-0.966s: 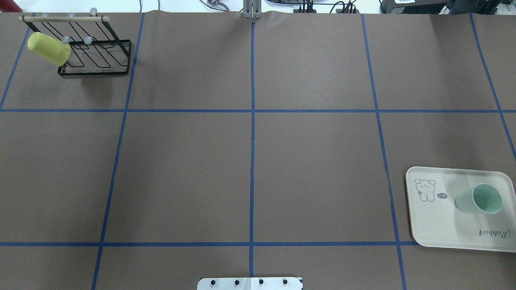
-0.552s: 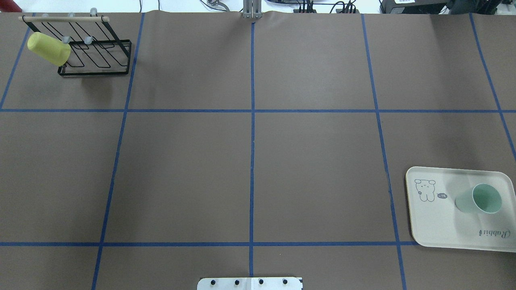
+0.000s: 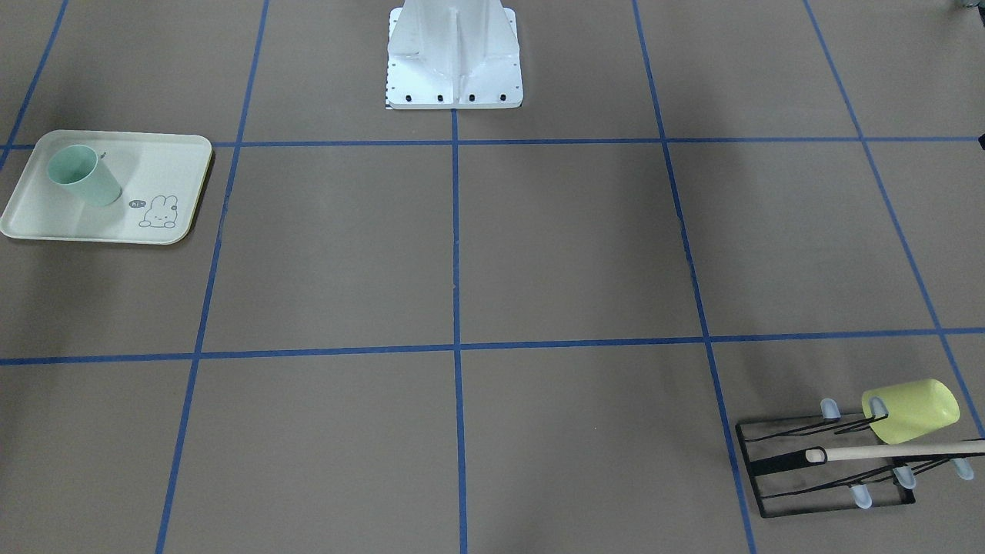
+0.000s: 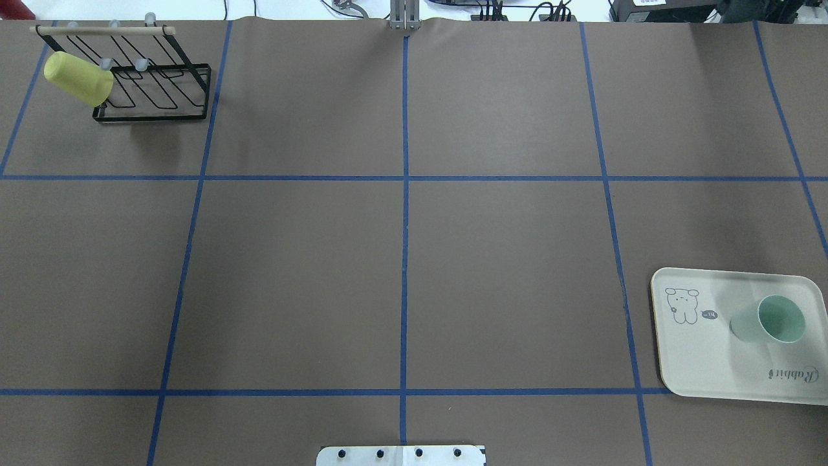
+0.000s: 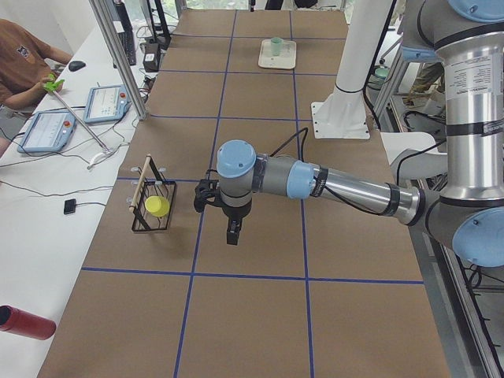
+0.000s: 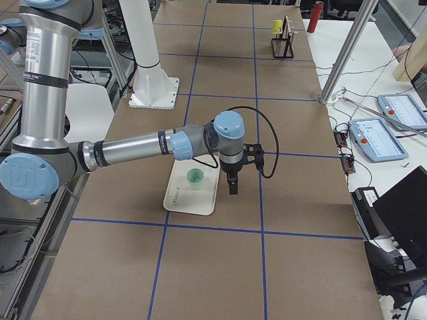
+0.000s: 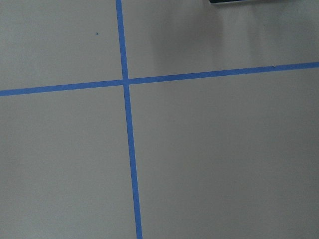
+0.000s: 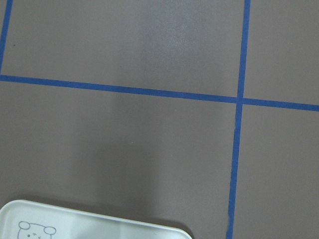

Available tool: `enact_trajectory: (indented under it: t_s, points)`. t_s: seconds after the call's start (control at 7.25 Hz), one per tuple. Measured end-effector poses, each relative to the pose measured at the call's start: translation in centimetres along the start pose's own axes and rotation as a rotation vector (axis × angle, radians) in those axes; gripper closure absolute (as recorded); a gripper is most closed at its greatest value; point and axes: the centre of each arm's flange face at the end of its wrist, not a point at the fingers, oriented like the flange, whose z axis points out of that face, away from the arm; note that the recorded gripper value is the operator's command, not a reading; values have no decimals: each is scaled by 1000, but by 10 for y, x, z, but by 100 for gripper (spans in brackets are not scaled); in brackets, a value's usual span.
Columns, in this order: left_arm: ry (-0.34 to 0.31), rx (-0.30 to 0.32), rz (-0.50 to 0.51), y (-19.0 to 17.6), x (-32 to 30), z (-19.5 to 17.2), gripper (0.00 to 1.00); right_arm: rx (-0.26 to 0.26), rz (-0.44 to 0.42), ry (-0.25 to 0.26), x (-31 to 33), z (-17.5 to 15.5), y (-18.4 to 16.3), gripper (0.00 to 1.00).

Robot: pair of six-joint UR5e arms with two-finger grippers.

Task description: Left arm grabs green cup and hands to right arm on tray

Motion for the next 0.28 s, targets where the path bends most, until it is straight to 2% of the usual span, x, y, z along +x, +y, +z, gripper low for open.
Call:
enact_trajectory:
  t_s: [0.28]
  points:
    - [0, 1, 1, 0, 0, 0, 0, 2, -2, 0, 0, 0, -1, 0]
